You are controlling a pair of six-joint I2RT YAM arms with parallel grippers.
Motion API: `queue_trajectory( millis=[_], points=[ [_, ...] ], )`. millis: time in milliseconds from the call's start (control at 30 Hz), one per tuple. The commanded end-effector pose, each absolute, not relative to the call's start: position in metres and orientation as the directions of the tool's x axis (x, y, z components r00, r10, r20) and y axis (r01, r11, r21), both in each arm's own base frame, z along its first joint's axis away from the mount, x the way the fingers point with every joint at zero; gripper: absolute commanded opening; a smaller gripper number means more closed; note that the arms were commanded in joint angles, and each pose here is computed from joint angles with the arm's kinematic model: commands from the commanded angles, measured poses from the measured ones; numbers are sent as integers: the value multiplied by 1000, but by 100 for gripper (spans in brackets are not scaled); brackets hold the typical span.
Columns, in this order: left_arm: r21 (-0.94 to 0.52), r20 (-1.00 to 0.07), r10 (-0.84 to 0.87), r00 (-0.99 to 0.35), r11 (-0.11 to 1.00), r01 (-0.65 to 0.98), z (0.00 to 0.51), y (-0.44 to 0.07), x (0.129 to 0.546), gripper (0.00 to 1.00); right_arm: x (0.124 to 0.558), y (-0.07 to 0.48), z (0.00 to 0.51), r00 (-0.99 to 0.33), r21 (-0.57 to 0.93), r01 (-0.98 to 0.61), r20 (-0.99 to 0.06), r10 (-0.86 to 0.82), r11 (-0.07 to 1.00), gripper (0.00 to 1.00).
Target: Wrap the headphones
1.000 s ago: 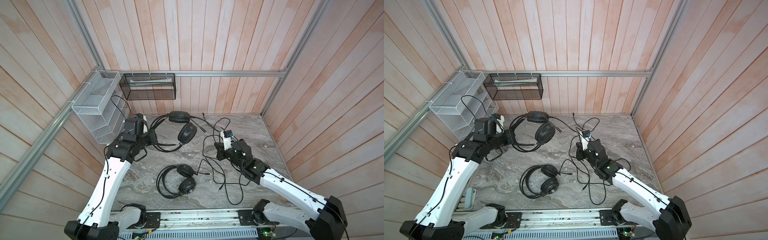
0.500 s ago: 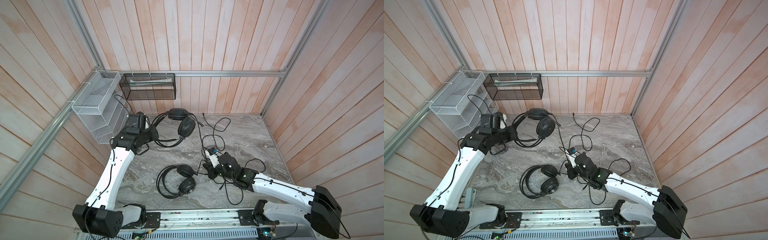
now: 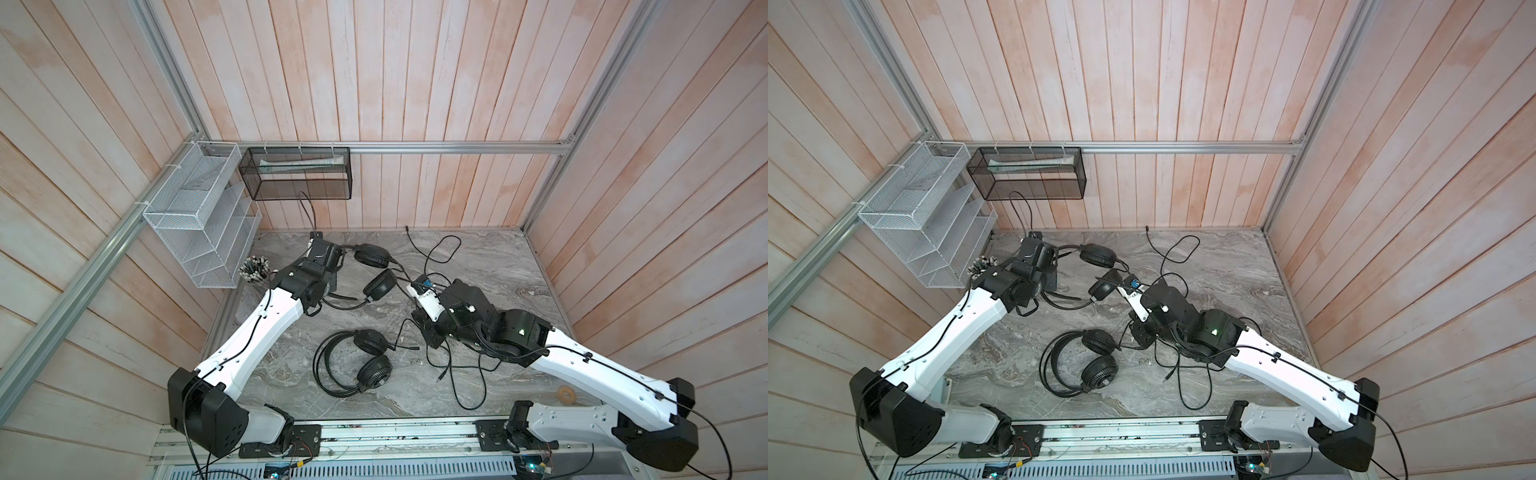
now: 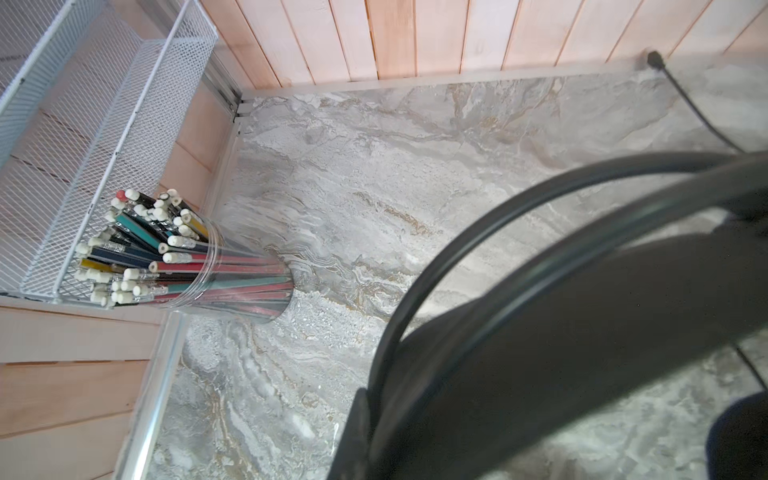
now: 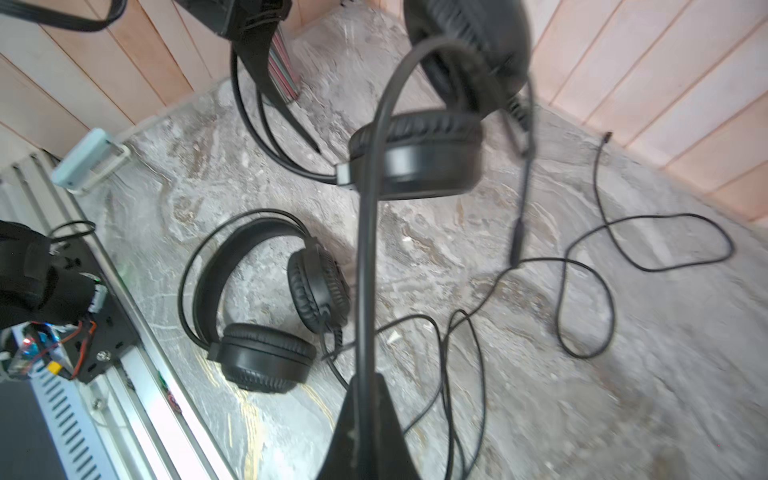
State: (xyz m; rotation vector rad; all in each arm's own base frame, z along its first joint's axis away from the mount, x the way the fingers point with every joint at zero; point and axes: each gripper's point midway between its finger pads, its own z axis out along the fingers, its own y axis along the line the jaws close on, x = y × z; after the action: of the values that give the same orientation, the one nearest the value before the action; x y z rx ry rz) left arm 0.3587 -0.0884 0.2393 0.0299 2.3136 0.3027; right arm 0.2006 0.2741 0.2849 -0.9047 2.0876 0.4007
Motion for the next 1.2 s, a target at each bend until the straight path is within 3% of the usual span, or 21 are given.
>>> queue_trajectory(
  millis=[0,233,467,667,900,1167],
  points=[
    [307,-806,199,-557,946,-105,273,-82,359,0,210,232,287,-409,-247,-654,-680,-609,715,0],
    [340,-850,312,-424,940,10,280,-91,335,0,250,227,331,-371,-408,-479,-708,-601,777,0],
    [270,-904,327,-276,936,224,290,-130,309,0,280,275,381,-252,-432,-473,-769,-587,768,0],
    [265,-911,338,-236,919,292,293,-144,300,0,306,306,417,-176,-429,-438,-820,-544,790,0],
    [192,-938,279,-207,912,363,301,-157,291,0,321,345,409,-147,-407,-513,-826,-544,756,0],
    [127,-959,220,-179,897,424,311,-165,279,0,344,352,388,-193,-385,-526,-814,-547,758,0]
  ],
)
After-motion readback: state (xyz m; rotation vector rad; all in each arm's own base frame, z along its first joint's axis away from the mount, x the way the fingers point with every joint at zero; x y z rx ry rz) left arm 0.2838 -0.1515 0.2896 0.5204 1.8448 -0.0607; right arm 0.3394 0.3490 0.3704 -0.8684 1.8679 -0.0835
